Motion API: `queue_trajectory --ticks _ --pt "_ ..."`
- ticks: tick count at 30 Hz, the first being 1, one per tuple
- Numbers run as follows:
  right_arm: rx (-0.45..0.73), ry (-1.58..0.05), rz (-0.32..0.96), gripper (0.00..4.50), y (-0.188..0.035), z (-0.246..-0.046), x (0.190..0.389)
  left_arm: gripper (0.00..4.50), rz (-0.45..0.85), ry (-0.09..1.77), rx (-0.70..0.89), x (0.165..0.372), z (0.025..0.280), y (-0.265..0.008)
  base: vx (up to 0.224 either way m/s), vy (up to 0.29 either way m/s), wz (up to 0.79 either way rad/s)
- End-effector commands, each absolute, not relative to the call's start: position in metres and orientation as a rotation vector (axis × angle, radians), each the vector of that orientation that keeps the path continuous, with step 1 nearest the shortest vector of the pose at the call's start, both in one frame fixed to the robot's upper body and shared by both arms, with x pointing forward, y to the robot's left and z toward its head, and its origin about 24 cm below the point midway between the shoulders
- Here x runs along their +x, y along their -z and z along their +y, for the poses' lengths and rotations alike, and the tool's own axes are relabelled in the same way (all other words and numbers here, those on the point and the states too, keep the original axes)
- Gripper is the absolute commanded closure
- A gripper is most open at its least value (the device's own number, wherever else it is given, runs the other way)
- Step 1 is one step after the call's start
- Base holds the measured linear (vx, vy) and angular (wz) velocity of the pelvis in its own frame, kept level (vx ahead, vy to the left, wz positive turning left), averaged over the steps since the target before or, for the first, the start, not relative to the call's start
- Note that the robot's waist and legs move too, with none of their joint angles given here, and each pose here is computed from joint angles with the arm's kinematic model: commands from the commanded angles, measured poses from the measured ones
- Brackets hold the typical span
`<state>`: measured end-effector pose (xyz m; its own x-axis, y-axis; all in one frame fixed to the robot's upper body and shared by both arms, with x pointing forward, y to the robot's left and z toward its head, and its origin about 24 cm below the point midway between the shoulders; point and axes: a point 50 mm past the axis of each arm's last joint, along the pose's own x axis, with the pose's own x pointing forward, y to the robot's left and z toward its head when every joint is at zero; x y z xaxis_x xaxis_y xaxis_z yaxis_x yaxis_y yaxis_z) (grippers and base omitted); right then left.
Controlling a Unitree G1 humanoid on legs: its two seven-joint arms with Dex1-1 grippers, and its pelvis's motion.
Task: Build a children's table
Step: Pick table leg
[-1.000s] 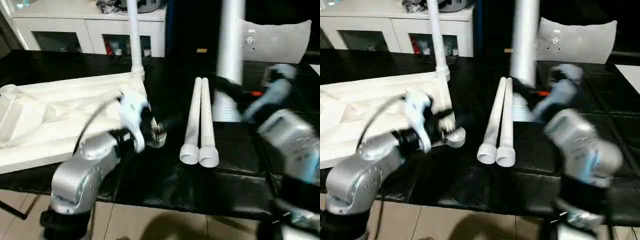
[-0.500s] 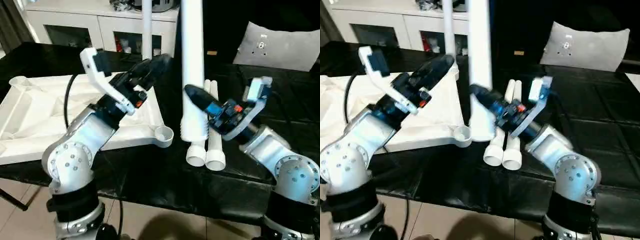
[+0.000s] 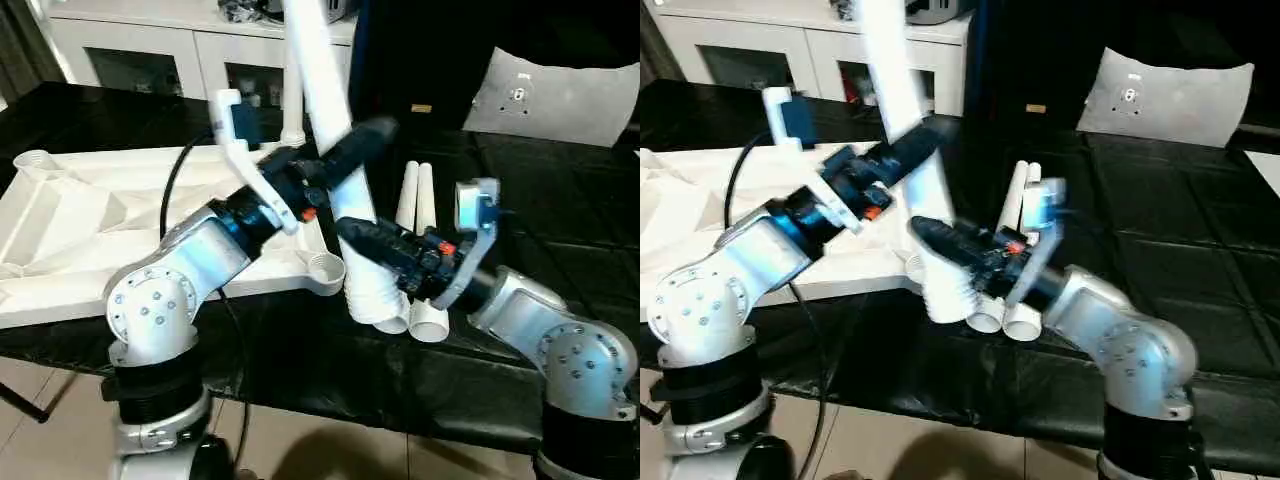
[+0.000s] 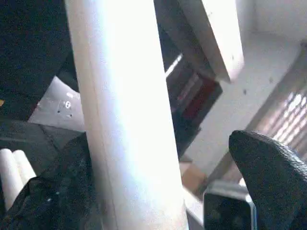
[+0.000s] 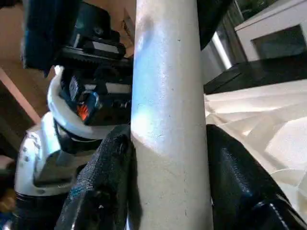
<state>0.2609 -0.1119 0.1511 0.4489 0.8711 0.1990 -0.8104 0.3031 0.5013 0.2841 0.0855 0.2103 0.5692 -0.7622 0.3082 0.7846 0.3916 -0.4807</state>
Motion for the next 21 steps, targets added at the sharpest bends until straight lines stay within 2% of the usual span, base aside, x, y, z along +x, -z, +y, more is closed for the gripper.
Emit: queue_trajectory --ticks 1,7,14,16,17,21 --pt "0.5 -1.092 0.123 2.64 -0.149 -0.114 0.261 0.4 -0.052 1.065 -0.567 0.276 0.081 -0.212 0.0 0.0 0.0" --pt "0.41 -1.021 0.13 2.64 -0.14 -0.112 0.267 0.54 -0.048 1.064 -0.448 0.274 0.08 -0.206 0.0 0.0 0.0" --pt "0.325 -1.009 0.154 2.64 -0.13 -0.109 0.268 0.57 -0.128 1.068 -0.298 0.273 0.082 -0.207 0.0 0.0 0.0" --pt "0.319 -1.009 0.151 2.64 -0.129 -0.109 0.268 0.68 -0.134 1.07 -0.279 0.273 0.083 -0.207 0.0 0.0 0.0" --pt "0.316 -1.008 0.149 2.64 -0.129 -0.108 0.268 0.92 -0.131 1.071 -0.279 0.272 0.083 -0.206 0.0 0.0 0.0" --pt "0.309 -1.006 0.144 2.64 -0.128 -0.108 0.269 1.12 -0.135 1.07 -0.257 0.272 0.084 -0.204 0.0 0.0 0.0"
